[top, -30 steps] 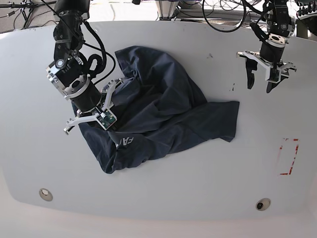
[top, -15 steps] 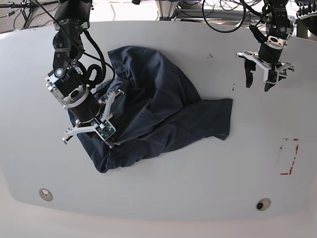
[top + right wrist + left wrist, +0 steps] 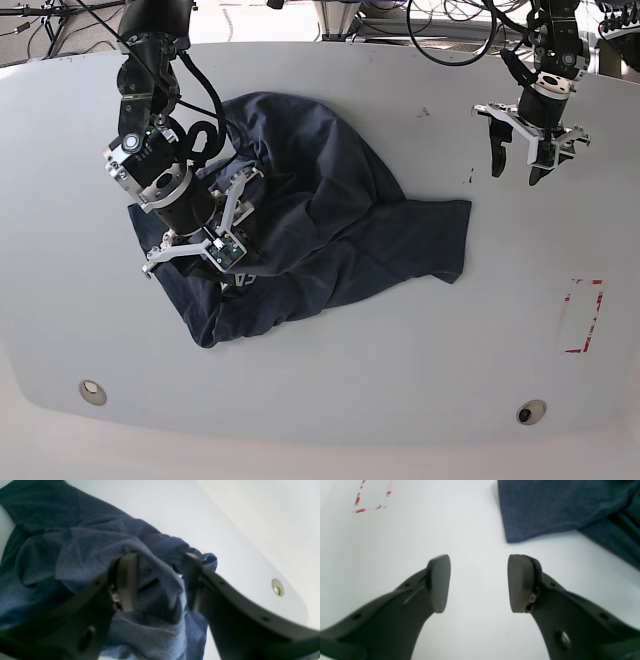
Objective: Fold the T-shirt properly
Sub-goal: 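Drag the held fabric with the right gripper toward the 'AE' print, then lift the held shirt with the right gripper back toward the robot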
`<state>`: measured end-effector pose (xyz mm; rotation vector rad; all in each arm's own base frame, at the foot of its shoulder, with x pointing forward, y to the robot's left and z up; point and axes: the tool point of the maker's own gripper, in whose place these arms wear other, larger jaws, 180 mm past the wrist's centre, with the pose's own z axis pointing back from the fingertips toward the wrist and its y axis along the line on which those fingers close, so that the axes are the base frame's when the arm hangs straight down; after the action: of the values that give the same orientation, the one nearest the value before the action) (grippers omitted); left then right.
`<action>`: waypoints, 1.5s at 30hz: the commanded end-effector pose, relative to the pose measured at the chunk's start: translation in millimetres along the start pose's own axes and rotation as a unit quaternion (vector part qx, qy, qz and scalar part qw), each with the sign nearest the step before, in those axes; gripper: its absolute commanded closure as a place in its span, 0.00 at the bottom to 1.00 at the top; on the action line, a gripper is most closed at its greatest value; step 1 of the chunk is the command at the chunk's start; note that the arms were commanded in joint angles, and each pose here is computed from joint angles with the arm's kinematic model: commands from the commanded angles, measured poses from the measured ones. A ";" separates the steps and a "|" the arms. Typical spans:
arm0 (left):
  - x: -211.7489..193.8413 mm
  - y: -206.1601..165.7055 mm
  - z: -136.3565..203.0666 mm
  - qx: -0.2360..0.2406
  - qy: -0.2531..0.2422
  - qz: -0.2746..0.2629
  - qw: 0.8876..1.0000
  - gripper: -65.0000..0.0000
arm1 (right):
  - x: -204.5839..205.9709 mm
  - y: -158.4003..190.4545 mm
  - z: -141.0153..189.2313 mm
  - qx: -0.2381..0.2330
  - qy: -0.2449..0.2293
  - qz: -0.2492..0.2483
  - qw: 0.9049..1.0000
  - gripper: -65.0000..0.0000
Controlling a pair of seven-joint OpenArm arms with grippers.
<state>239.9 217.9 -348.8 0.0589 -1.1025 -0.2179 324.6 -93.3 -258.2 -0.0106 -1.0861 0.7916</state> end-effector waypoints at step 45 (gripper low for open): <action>24.3 9.3 -8.9 0.013 -0.037 0.006 0.999 0.47 | -79.7 125.9 34.3 0.153 0.083 -0.003 0.985 0.20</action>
<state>253.5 220.7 -342.3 0.0653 -1.1298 -0.1966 212.0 -64.2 -355.4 0.1625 -0.7712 0.9180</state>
